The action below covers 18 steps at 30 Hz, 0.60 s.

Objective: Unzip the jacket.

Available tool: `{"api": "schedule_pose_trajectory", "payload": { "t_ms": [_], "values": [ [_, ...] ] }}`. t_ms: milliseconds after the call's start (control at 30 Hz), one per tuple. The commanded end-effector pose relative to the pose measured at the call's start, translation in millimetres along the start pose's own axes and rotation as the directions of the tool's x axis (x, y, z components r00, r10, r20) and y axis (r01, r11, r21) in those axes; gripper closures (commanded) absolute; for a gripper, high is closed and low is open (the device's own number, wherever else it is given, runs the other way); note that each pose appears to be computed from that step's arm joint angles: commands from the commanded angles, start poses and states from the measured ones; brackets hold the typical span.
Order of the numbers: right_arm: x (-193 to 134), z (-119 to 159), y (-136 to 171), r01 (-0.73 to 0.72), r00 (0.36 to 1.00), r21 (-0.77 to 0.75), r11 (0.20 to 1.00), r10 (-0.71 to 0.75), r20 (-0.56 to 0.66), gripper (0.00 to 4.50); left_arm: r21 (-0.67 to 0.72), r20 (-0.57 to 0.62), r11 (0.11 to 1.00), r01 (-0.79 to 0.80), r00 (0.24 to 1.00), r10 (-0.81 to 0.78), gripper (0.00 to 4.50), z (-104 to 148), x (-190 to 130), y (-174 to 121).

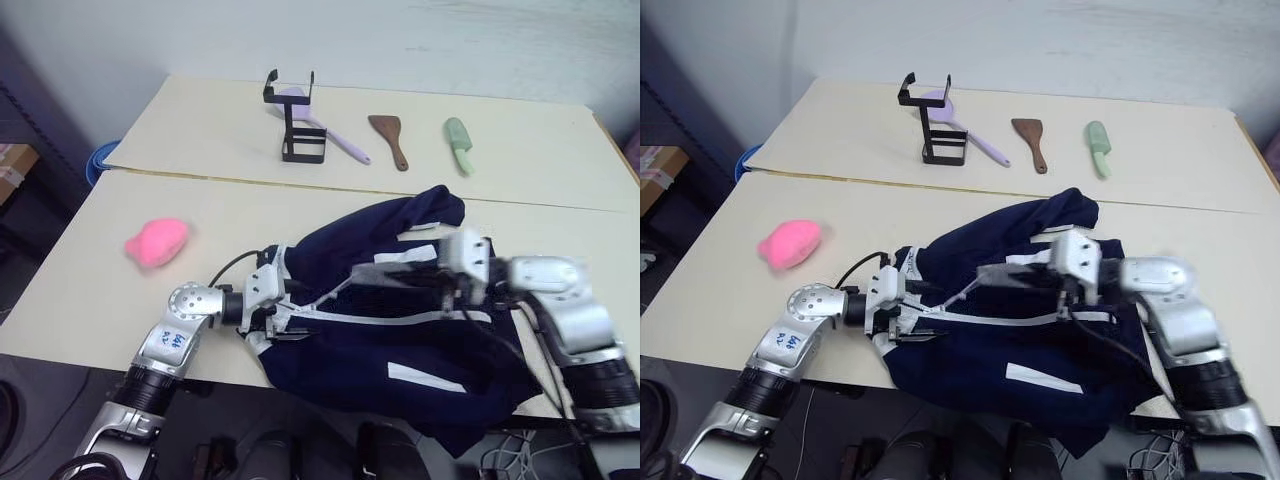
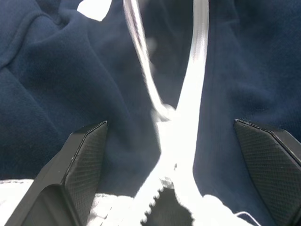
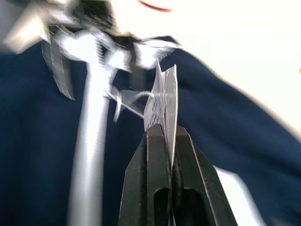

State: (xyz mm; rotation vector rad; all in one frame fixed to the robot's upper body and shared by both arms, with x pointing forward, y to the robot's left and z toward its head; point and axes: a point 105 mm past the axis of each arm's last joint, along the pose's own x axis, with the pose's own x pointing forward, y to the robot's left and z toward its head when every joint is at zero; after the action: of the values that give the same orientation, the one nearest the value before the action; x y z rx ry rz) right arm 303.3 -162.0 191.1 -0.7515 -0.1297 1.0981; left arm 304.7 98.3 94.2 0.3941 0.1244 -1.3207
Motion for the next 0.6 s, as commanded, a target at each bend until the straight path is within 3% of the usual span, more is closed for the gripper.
{"api": "schedule_pose_trajectory", "payload": {
  "t_ms": [33,333,600],
  "values": [
    [-37.2,-0.2,-13.6,0.151,0.983,-0.147,0.978,-0.164,-0.084,4.47,-0.037,-0.129,0.998,-0.045,0.991,0.040,0.00,-33.1,-1.8,-5.0],
    [-129.8,-42.4,-7.8,0.412,0.824,-0.180,0.893,-0.449,-0.346,4.47,-0.087,-0.144,0.994,-0.061,0.988,0.048,0.00,-41.3,1.8,-9.3],
    [-231.0,-66.7,-10.8,0.549,0.559,-0.340,0.763,-0.638,-0.529,4.47,-0.103,-0.179,0.993,-0.057,0.983,0.038,0.00,-54.5,-0.5,-12.1]
  ]
}}
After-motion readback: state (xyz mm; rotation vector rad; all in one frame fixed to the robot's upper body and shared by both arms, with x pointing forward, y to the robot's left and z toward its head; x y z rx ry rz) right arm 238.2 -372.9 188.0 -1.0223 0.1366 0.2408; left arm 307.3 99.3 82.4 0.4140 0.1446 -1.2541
